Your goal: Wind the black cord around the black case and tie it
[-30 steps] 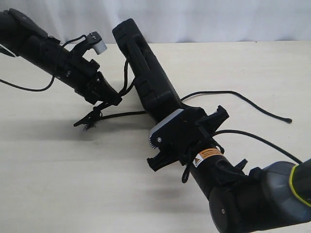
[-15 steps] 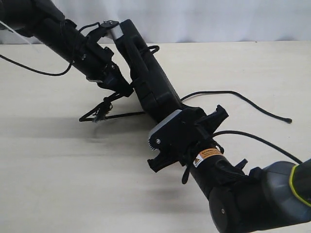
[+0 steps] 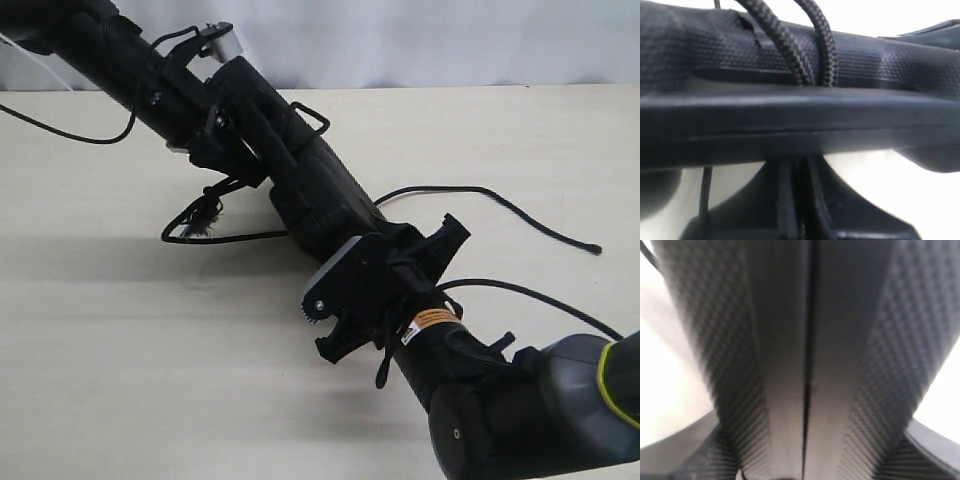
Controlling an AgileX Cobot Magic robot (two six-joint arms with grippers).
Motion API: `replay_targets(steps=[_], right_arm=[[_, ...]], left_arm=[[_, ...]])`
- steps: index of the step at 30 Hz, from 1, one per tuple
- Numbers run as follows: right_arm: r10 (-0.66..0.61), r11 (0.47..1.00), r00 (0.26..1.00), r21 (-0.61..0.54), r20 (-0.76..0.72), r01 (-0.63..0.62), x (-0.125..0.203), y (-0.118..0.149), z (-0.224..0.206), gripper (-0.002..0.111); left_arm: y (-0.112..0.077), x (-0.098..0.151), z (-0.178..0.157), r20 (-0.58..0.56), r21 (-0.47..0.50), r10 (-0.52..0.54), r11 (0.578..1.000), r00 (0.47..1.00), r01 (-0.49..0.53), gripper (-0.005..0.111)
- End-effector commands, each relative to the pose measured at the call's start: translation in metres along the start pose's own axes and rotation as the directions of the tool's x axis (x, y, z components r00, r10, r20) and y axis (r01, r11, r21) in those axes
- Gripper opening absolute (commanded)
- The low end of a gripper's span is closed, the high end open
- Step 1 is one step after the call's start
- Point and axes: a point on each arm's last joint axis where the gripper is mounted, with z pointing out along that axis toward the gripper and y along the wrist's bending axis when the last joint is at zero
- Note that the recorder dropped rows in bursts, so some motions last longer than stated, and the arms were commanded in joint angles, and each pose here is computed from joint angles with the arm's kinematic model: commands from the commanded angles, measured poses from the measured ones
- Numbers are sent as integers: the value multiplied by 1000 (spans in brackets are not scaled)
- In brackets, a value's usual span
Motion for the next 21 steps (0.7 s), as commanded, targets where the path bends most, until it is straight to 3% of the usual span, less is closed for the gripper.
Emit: replay_targets(steps=[1, 3, 7, 13, 17, 21], right_arm=[[31, 1000, 995, 5, -96, -30, 10, -1, 0, 43], [51, 999, 989, 22, -141, -48, 15, -2, 0, 58], [98, 995, 976, -4, -195, -101, 8, -7, -10, 70], [196, 939, 957, -242, -213, -246, -19, -12, -36, 71], [260, 931, 945, -206, -198, -300, -25, -21, -41, 71], [239, 941, 953, -196, -187, -275, -25, -23, -41, 71]], left_arm=[[-1, -2, -2, 16, 9, 17, 1000, 1000, -17, 0], [-1, -2, -2, 14, 4, 33, 999, 999, -33, 0], [5, -2, -5, 31, -38, 29, 999, 999, -28, 0], [7, -6, -7, 93, -49, 5, 999, 996, -1, 0], [6, -8, -7, 113, -41, -2, 999, 994, 7, 0], [3, -11, -7, 143, -7, 15, 1000, 990, -14, 0]])
